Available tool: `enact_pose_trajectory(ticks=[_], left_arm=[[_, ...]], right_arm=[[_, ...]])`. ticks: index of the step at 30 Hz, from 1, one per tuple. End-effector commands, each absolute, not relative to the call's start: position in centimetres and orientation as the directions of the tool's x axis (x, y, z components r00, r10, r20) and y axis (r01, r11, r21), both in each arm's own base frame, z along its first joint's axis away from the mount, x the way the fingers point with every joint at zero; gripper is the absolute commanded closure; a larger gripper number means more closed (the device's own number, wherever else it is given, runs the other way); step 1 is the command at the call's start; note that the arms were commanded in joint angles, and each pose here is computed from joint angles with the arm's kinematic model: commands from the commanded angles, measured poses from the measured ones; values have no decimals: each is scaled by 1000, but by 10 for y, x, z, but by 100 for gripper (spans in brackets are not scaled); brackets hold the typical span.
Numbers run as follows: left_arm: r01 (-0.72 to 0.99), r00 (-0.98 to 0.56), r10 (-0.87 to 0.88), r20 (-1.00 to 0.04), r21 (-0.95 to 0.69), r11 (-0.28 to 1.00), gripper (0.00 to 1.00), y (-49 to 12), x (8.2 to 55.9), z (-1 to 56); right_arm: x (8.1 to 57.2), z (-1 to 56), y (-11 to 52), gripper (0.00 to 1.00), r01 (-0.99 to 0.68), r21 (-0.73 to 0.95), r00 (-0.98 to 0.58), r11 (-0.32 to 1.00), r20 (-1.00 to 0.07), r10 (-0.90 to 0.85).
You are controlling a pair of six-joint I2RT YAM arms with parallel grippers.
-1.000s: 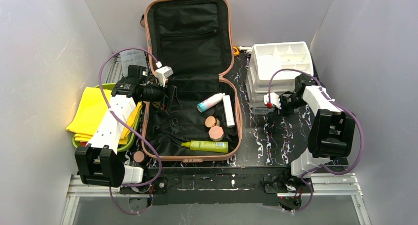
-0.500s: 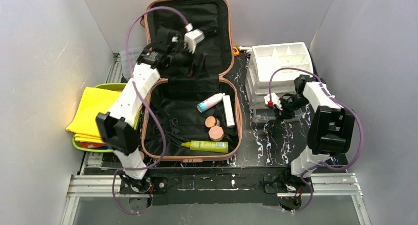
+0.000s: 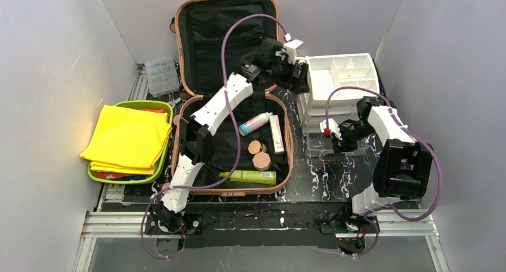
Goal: Open, take out, and arrange the luggage
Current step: Open the drawer in the storage box.
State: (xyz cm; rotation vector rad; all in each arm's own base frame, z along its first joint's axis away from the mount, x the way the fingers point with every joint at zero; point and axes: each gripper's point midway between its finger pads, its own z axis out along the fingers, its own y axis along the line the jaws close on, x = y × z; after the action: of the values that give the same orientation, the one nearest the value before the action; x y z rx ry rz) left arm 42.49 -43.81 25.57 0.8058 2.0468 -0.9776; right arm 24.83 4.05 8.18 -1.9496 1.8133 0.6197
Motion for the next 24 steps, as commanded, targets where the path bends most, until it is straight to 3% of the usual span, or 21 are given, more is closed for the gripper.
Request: enact_pose_trajectory(ticks=[1, 11, 18, 24], left_arm=[[782, -412, 183, -892, -243, 575, 2, -470, 414, 294], [694, -507, 164, -846, -287, 661, 2, -471, 417, 266], [633, -442, 122, -889, -212, 744, 2, -451, 434, 293], [731, -447, 81, -891, -311, 608, 2, -460, 403, 337]], right_arm=[[229, 92, 48, 73, -998, 34, 22, -52, -600, -799], [215, 89, 47, 73, -997, 31, 41, -74, -591, -806], [207, 87, 47, 73, -994, 53, 46, -96, -595, -803], [221, 95, 48, 74, -998, -23, 65, -63, -592, -803]])
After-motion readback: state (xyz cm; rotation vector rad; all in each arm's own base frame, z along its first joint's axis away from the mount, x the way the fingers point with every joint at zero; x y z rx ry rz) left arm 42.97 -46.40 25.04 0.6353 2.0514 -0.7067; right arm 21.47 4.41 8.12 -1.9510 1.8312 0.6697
